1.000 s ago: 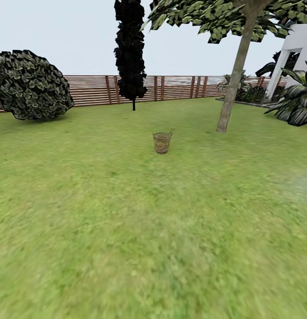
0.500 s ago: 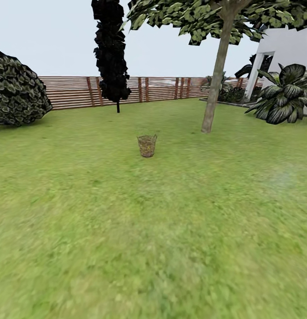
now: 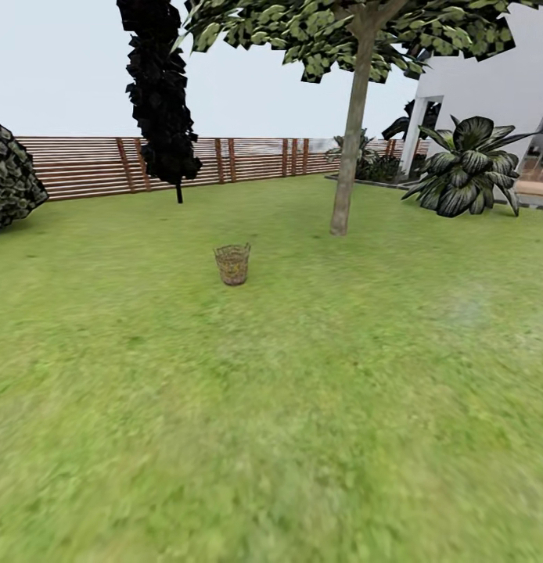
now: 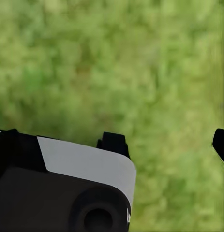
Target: Take the three Easter eggs out of the wicker basket on the lawn in the garden, then place them on the lawn next to a single tree (choose any tree) so that all three eggs are next to the same tree and none are left in the basket.
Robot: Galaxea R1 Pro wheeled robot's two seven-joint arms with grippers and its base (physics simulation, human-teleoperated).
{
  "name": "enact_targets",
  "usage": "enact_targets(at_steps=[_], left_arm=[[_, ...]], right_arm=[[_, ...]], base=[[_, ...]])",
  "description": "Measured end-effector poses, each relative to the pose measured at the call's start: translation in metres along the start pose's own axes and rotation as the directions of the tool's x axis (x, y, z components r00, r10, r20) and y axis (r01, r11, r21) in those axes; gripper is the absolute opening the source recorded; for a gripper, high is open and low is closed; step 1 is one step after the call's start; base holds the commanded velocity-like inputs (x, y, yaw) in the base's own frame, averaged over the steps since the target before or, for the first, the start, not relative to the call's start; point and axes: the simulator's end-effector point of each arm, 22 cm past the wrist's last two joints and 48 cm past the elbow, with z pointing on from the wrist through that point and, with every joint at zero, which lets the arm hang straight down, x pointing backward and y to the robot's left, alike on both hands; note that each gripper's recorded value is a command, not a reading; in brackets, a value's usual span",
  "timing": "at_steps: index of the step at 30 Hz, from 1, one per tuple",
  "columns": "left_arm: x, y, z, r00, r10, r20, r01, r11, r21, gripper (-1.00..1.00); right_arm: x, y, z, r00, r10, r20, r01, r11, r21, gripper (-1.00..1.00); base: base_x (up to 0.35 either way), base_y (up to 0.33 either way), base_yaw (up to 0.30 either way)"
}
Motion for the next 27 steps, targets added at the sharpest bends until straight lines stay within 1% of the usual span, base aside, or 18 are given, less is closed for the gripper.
enact_targets(at_steps=[22, 24, 27], left_arm=[[-0.0001, 0.0, 0.0, 1.0, 0.001, 0.0, -0.001, 1.0, 0.0, 1.0], [-0.0002, 0.0, 0.0, 1.0, 0.001, 0.001, -0.001, 1.0, 0.0, 1.0], [-0.0001, 0.0001, 0.0, 1.0, 0.001, 0.0, -0.001, 1.0, 0.0, 1.0]], right_arm=[[-0.0008, 0.0025, 0.0001, 1.0, -0.001, 0.001, 0.001, 1.0, 0.0, 1.0], [-0.0008, 0.0029, 0.0001, 1.0, -0.002, 0.001, 0.002, 1.0, -0.001, 1.0], [-0.0011, 0.0035, 0.0001, 1.0, -0.001, 0.001, 0.001, 1.0, -0.002, 1.0]], base=[[0.326, -0.077, -0.001], [0.326, -0.108, 0.078], [0.321, -0.143, 0.215]])
